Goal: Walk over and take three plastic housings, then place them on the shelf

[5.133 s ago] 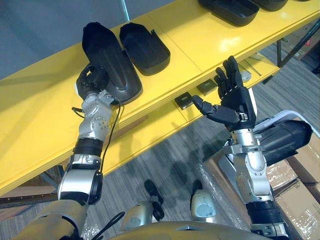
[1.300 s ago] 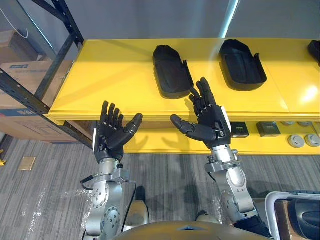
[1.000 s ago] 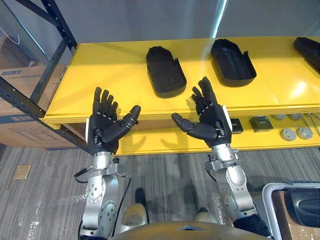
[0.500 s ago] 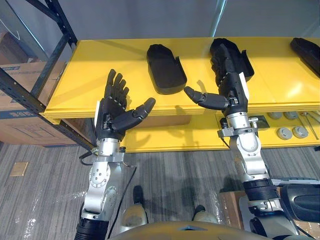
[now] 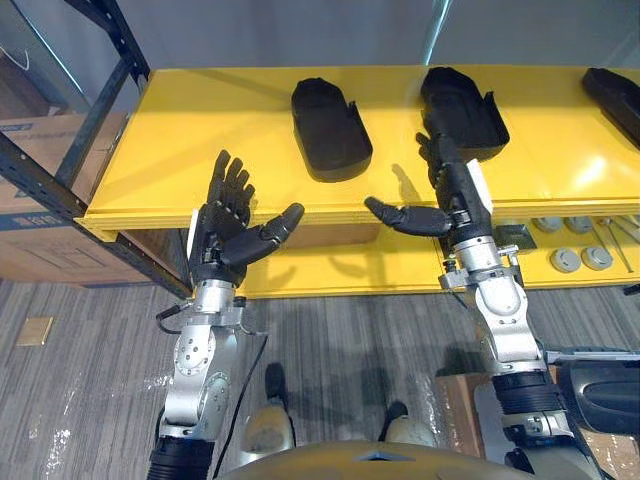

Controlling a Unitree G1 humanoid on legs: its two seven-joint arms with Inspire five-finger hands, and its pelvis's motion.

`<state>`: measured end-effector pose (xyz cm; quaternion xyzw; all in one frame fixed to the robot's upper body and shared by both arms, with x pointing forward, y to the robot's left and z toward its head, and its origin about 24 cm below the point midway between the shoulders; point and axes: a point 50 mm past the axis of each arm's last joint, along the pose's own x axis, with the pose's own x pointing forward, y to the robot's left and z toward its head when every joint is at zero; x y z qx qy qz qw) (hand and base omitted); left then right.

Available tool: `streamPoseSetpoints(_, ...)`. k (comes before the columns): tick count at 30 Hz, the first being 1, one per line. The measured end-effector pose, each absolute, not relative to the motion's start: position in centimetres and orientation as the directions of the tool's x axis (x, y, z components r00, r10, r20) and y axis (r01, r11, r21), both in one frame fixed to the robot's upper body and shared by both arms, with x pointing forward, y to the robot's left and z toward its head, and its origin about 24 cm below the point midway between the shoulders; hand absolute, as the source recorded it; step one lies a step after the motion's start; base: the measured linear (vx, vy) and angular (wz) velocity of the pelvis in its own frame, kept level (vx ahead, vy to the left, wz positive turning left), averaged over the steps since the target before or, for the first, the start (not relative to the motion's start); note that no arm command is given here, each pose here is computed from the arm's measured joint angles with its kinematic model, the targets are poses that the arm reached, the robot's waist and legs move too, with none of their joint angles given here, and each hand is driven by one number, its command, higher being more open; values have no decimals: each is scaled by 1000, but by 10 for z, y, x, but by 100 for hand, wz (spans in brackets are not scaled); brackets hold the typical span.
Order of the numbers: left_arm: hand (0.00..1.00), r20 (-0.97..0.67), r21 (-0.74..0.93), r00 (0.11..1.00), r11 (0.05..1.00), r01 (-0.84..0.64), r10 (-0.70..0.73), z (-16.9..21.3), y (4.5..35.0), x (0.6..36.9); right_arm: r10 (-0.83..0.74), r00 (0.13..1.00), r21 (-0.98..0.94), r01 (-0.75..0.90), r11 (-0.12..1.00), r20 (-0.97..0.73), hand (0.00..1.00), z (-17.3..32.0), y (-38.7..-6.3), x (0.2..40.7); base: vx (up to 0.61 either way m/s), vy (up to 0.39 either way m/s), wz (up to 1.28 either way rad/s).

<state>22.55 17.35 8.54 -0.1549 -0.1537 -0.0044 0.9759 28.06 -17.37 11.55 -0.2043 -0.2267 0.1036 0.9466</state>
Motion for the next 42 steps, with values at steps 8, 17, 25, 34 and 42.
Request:
streamPoseSetpoints(8, 100, 261, -312, 963, 950, 17, 69, 76, 188, 216, 442, 817, -782, 16, 624, 370, 100, 147, -169, 296, 10, -25, 8)
streamPoseSetpoints(17, 100, 241, -316, 970, 946, 76, 3, 71, 191, 211, 479, 810, -879, 90, 469, 339, 100, 153, -162, 302, -23, -10, -5)
streamPoseSetpoints(25, 100, 215, -314, 973, 937, 152, -85, 67, 182, 211, 464, 872, -932, -25, 361, 157, 100, 147, -169, 322, -2, -6, 0)
streamPoseSetpoints(34, 100, 209, -317, 970, 929, 191, -128, 65, 175, 211, 424, 894, -931, -24, 365, 143, 100, 153, -172, 336, -8, -17, 10)
streamPoseSetpoints(42, 100, 210, -346, 967, 914, 211, -144, 64, 171, 211, 446, 880, -936, -8, 351, 160, 0, 174, -168, 345, -5, -10, 6)
